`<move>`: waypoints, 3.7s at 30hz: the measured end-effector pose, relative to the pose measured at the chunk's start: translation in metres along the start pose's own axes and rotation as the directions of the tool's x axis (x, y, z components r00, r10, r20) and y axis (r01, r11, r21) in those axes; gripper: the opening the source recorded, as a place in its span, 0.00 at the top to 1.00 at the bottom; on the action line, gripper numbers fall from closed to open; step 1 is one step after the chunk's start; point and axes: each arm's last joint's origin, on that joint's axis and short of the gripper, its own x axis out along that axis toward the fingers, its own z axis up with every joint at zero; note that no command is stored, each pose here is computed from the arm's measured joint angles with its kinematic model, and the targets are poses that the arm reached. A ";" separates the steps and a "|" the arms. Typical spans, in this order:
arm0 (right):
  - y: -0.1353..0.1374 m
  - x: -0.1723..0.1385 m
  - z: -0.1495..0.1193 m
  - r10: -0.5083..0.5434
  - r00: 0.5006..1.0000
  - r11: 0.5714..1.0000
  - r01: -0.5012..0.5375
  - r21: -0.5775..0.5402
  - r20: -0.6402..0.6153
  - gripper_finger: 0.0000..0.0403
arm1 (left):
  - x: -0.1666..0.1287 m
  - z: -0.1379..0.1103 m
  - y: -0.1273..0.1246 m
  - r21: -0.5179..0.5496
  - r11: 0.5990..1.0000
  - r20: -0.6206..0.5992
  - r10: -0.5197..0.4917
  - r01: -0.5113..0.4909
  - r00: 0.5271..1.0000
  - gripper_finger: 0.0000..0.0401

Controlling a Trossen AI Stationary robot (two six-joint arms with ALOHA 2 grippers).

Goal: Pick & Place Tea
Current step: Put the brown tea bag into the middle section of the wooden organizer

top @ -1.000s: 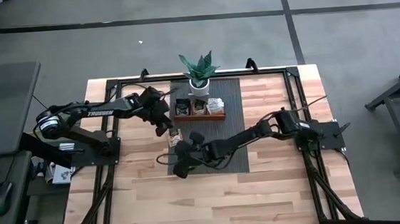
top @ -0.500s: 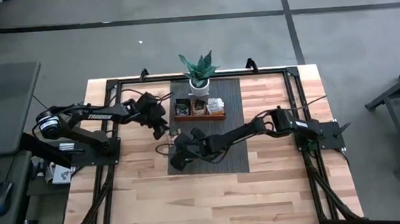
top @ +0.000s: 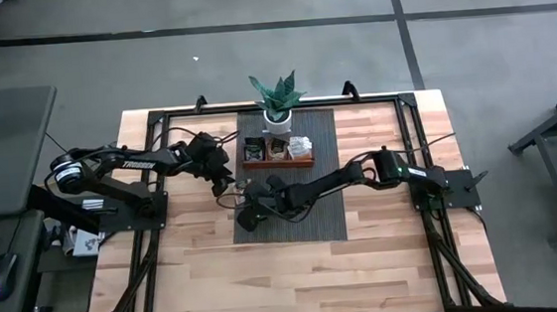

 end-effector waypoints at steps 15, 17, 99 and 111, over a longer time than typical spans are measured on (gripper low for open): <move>-0.002 0.006 -0.004 0.012 0.999 1.000 -0.011 0.021 -0.037 1.00 | 0.000 0.000 -0.002 -0.061 0.994 0.008 -0.085 0.085 0.996 0.61; -0.002 0.006 -0.004 0.015 0.999 1.000 -0.014 0.021 -0.041 1.00 | 0.000 0.000 -0.002 -0.090 0.992 0.007 -0.085 0.085 0.996 0.61; 0.048 -0.111 0.037 0.214 0.969 0.958 -0.184 -0.222 0.121 1.00 | 0.001 0.001 -0.007 -0.311 0.919 0.018 -0.248 0.241 0.969 1.00; 0.070 -0.159 0.018 0.150 0.967 0.945 -0.079 -0.318 0.208 1.00 | 0.000 0.011 -0.009 -0.250 0.917 0.057 -0.308 0.312 0.950 1.00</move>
